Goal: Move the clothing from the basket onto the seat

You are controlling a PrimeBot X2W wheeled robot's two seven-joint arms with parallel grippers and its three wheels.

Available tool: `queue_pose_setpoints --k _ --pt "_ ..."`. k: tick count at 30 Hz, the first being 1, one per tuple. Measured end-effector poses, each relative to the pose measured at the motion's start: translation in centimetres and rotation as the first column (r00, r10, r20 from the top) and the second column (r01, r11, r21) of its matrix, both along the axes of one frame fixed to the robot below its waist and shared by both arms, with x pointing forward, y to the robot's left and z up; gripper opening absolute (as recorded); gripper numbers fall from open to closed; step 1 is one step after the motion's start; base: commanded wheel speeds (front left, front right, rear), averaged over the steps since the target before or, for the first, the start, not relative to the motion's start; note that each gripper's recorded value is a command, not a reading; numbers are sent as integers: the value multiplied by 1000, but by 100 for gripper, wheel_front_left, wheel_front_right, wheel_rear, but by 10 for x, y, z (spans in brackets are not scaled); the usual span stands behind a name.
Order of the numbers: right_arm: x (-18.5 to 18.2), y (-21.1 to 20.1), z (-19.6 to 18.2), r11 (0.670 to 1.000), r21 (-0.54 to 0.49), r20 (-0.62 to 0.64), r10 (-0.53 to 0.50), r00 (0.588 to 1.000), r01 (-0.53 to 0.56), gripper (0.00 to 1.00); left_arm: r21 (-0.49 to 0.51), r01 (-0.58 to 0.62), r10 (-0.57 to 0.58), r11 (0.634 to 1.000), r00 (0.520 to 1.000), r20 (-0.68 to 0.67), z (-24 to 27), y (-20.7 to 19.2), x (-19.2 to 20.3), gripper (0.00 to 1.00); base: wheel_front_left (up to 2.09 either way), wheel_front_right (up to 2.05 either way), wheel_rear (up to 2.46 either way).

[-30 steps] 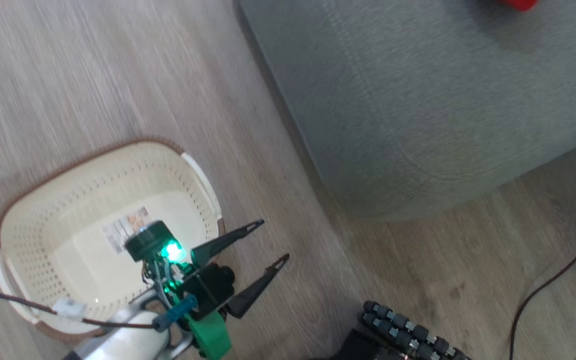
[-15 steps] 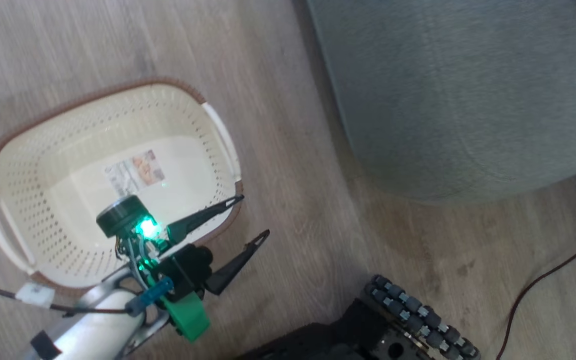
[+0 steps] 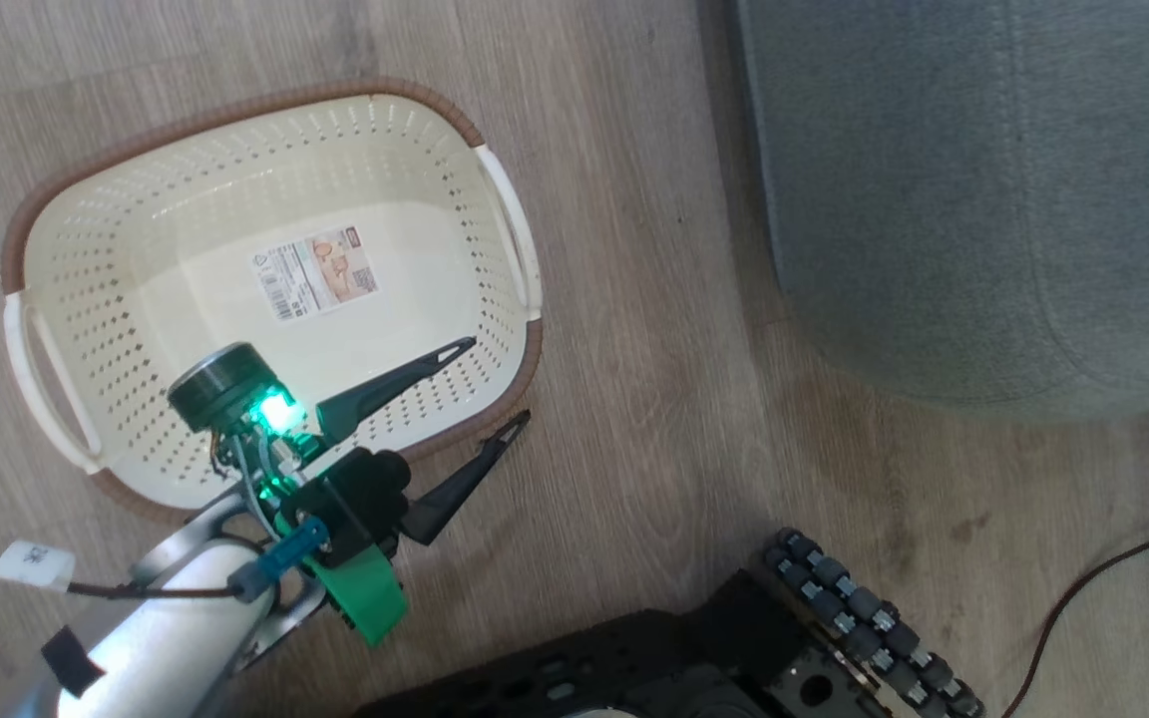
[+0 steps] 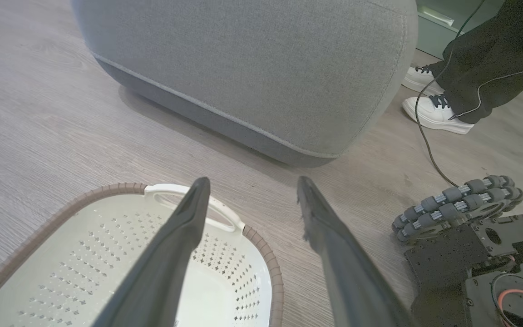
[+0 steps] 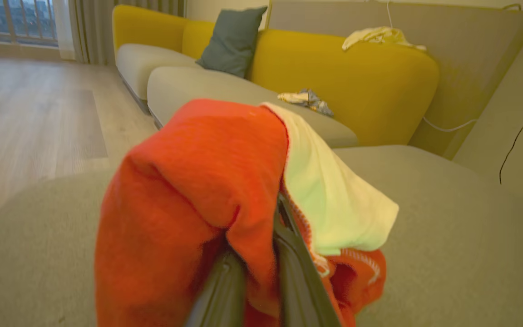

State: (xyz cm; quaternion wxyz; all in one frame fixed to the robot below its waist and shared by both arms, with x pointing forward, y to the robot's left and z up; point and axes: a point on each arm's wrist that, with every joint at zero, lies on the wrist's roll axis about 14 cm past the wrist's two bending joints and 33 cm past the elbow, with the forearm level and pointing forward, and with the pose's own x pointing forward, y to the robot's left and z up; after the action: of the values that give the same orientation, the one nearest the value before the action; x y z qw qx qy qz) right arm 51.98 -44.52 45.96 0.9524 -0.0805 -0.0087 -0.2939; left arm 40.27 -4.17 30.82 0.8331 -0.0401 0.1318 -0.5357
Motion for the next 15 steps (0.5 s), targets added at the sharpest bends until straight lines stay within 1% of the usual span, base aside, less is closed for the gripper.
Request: queue_pose_setpoints --k 3,8,12,15 --pt "-1 4 -29 1000 24 -75 -1 997 3 0 4 -8 8 1000 1000 -12 -5 2 0 100 0 0 0" --pt "-7 10 -62 998 64 -155 -9 988 19 0 9 -16 16 1000 1000 -22 -10 5 1 100 0 0 0" --pt "-10 8 -68 997 72 -170 -21 985 33 0 2 -23 23 1000 1000 -11 -6 3 4 100 0 0 0" --pt "-8 10 -65 997 67 -169 -15 985 27 0 -4 -28 28 1000 1000 4 -1 2 8 100 0 0 0"
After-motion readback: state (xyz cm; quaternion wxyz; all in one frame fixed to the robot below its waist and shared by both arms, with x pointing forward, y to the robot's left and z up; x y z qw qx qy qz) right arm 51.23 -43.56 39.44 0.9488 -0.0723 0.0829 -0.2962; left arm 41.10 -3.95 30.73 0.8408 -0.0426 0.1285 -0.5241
